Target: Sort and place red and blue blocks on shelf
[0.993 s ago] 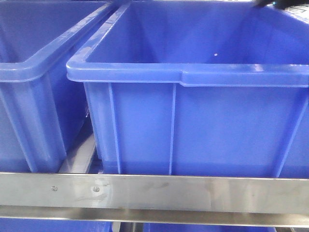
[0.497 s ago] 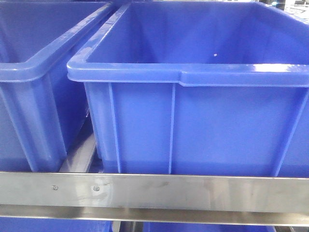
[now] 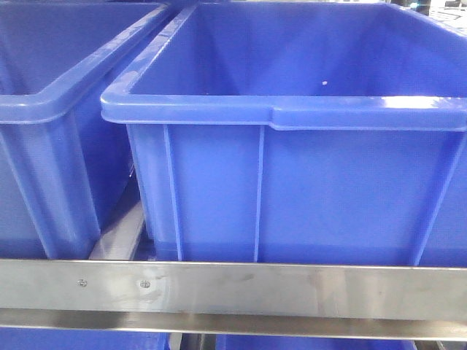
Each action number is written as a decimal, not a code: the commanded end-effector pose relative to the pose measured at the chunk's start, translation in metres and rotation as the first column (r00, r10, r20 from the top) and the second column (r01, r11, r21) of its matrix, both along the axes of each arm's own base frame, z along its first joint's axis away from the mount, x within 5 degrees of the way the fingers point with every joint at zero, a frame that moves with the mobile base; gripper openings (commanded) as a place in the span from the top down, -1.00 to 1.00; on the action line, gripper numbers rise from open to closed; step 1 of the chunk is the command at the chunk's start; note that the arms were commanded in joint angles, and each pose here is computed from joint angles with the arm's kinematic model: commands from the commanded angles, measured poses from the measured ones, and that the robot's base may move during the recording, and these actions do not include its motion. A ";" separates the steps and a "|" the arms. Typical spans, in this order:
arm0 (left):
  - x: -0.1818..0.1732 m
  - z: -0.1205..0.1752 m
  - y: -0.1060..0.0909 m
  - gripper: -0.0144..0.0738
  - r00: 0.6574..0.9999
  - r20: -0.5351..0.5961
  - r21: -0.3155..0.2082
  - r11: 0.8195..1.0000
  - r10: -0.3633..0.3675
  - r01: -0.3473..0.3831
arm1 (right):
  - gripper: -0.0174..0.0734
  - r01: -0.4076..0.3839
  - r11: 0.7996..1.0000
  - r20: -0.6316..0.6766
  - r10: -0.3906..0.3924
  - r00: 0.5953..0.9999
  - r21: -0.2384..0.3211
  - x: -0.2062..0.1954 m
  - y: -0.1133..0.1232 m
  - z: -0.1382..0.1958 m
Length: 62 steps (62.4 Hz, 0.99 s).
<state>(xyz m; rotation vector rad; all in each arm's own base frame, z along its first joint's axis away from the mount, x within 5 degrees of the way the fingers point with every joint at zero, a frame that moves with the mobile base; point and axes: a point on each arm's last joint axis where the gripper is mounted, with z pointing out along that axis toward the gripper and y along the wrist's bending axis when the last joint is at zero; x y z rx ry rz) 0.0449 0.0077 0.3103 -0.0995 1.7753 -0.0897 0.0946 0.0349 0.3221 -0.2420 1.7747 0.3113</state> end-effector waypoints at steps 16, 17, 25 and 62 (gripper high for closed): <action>0.000 0.014 -0.001 0.37 0.996 0.091 0.007 1.000 -0.013 0.012 | 0.46 -0.003 1.000 0.110 0.001 0.994 0.018 -0.001 -0.001 0.011; 0.000 0.014 -0.001 0.37 0.996 0.091 0.007 1.000 -0.013 0.012 | 0.46 -0.003 1.000 0.111 0.001 0.994 0.018 -0.001 -0.001 0.012; 0.000 0.014 -0.001 0.37 0.996 0.091 0.007 1.000 -0.013 0.012 | 0.46 -0.003 1.000 0.111 0.001 0.994 0.018 -0.001 -0.001 0.012; 0.000 0.014 -0.001 0.37 0.996 0.091 0.007 1.000 -0.013 0.012 | 0.46 -0.003 1.000 0.105 0.001 0.994 0.016 -0.001 -0.001 0.011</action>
